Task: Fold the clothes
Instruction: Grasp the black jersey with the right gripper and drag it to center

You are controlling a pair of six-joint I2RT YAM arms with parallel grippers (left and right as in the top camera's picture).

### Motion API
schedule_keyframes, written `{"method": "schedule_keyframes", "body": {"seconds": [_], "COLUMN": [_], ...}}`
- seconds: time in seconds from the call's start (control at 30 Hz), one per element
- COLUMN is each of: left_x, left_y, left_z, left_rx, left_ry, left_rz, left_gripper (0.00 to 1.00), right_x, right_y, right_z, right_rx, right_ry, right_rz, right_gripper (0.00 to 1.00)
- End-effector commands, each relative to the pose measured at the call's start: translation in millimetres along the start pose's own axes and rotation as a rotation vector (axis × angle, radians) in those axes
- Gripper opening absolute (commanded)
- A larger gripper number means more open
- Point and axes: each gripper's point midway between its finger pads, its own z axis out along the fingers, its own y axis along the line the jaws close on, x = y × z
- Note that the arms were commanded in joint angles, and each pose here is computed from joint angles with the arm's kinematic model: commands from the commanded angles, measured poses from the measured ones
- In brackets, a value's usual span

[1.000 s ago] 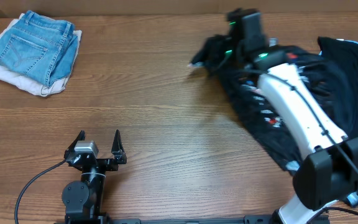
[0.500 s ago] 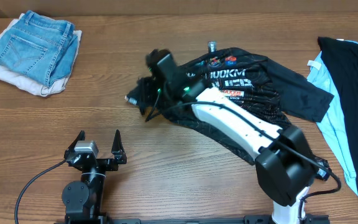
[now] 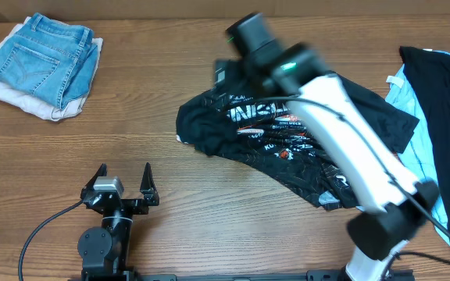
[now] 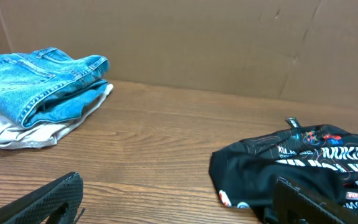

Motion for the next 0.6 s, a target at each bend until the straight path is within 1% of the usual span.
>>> {"method": "schedule_keyframes", "body": {"seconds": [0.0, 0.07, 0.1, 0.3, 0.33, 0.4, 0.5, 0.57], "left_x": [0.4, 0.4, 0.4, 0.4, 0.4, 0.3, -0.2, -0.1], "left_y": [-0.7, -0.6, -0.7, -0.6, -0.7, -0.1, 9.5, 9.8], "left_z": [-0.2, -0.2, -0.2, -0.2, -0.2, -0.2, -0.5, -0.5], "left_rx": [0.002, 0.002, 0.002, 0.002, 0.002, -0.001, -0.057, -0.059], "left_ry": [-0.003, -0.003, -0.003, -0.003, -0.003, -0.004, -0.008, -0.007], "left_rz": [0.022, 0.023, 0.023, 0.022, 0.022, 0.023, 0.023, 0.022], "left_gripper": [1.00, 1.00, 1.00, 1.00, 1.00, 1.00, 1.00, 1.00], "right_x": [-10.0, 3.3, 16.6, 46.6, 46.4, 45.8, 42.6, 40.4], "right_y": [-19.8, -33.8, -48.0, -77.7, -78.0, -78.7, -82.8, -84.9], "right_z": [-41.4, -42.8, -43.6, -50.4, -50.9, -52.5, -58.7, -68.1], "right_rx": [-0.006, 0.019, 0.063, 0.184, 0.186, 0.190, 0.209, 0.210], "right_ry": [-0.028, 0.043, 0.106, 0.231, 0.228, 0.219, 0.186, 0.154], "right_rz": [0.034, 0.053, 0.064, 0.100, 0.105, 0.124, 0.161, 0.181], "right_gripper": [1.00, 1.00, 1.00, 1.00, 0.98, 0.97, 0.93, 0.91]}}
